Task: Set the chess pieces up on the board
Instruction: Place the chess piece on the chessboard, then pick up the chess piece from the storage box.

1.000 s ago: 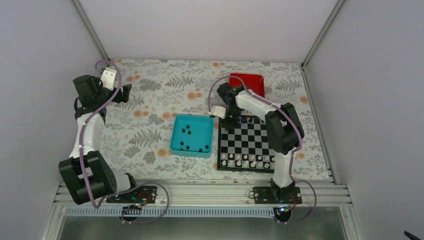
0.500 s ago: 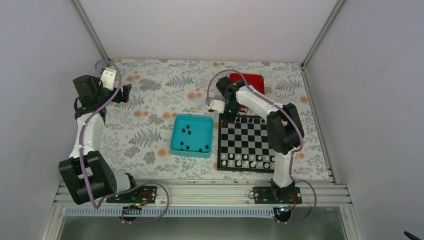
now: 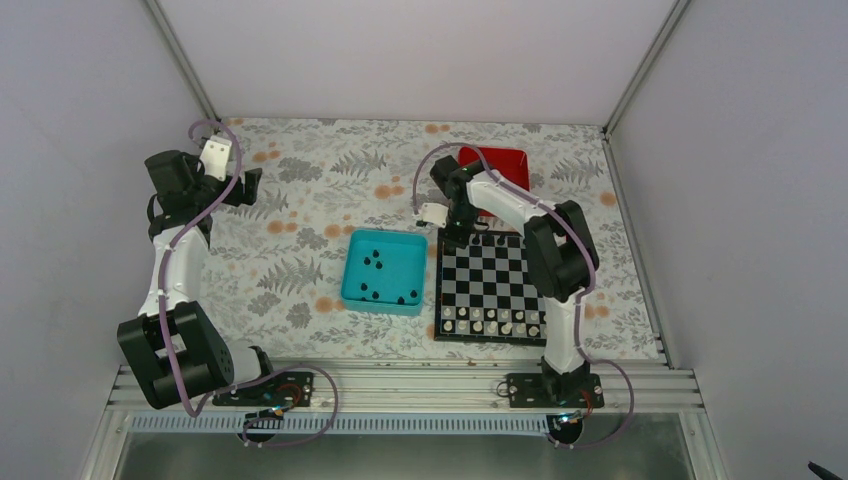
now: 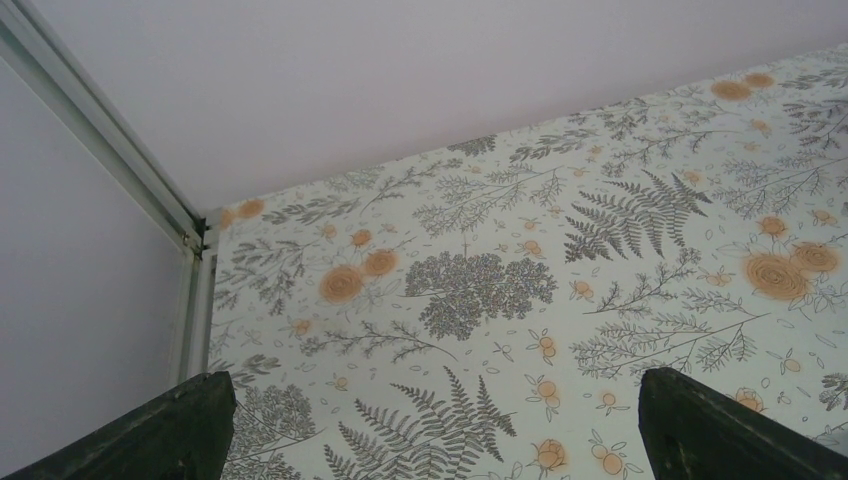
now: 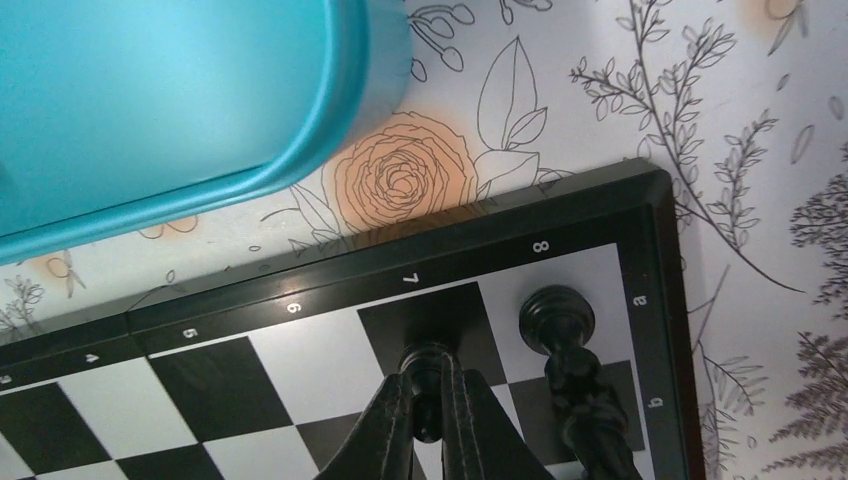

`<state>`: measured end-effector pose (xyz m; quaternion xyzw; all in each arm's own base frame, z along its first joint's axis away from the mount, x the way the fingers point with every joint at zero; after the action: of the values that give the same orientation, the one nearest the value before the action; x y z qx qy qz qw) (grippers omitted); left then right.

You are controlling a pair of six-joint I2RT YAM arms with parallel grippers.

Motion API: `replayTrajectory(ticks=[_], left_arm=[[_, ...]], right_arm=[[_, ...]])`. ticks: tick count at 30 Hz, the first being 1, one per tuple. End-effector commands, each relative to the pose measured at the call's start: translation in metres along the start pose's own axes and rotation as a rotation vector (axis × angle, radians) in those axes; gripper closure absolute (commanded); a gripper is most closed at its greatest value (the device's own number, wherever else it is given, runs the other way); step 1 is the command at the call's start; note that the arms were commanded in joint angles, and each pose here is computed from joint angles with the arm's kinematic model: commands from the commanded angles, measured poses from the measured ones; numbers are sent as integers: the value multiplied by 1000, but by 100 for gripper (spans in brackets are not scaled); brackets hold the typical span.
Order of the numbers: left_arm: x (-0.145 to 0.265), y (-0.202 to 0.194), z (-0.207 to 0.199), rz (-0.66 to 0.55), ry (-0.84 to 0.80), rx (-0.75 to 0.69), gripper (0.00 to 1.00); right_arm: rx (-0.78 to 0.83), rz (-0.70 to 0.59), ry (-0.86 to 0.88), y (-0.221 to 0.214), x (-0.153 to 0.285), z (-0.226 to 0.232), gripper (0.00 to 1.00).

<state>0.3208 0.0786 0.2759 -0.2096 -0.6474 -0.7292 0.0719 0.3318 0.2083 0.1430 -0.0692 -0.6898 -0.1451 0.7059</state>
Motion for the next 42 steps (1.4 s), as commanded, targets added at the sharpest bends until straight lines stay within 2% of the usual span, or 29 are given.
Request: replayTrajectory(ticks=[1,7,16,20,26,32,42], left_arm=[[3,6,1,-30,-10,1,0],[3,5,2,-29,-10,2,0],[4,5,2,-30,-10,2,0],[4,5,3,-31,-10,3,0],[5,6,3,-34,-12,4,0],[8,6,3,-38,-5,3,0],[11,8,3,-48,-9,7,0]], right_arm=[[9,-12,5,3,-5,-8,94],[5,-13,10,3,-8,-9,88],[11,-81,-13,9,32,-7,65],[28,-109,-71,21,64,-4,63],[184,-144,-92,70,87,41,62],[300,-156,-115,119,62,69,59],[364,-61,-50,144,-17,77,60]])
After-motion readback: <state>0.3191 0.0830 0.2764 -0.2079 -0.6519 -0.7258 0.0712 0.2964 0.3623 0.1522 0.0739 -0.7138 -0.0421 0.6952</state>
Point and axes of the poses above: each gripper's point midway between its finger pads, its own x axis back along the fingers, its own z axis along the line the jaws close on, y = z × x, the point moved 9 cm from there along x, back along the fingers, and after that the axes turned 2 degrees about x, right-handed, at the moved point
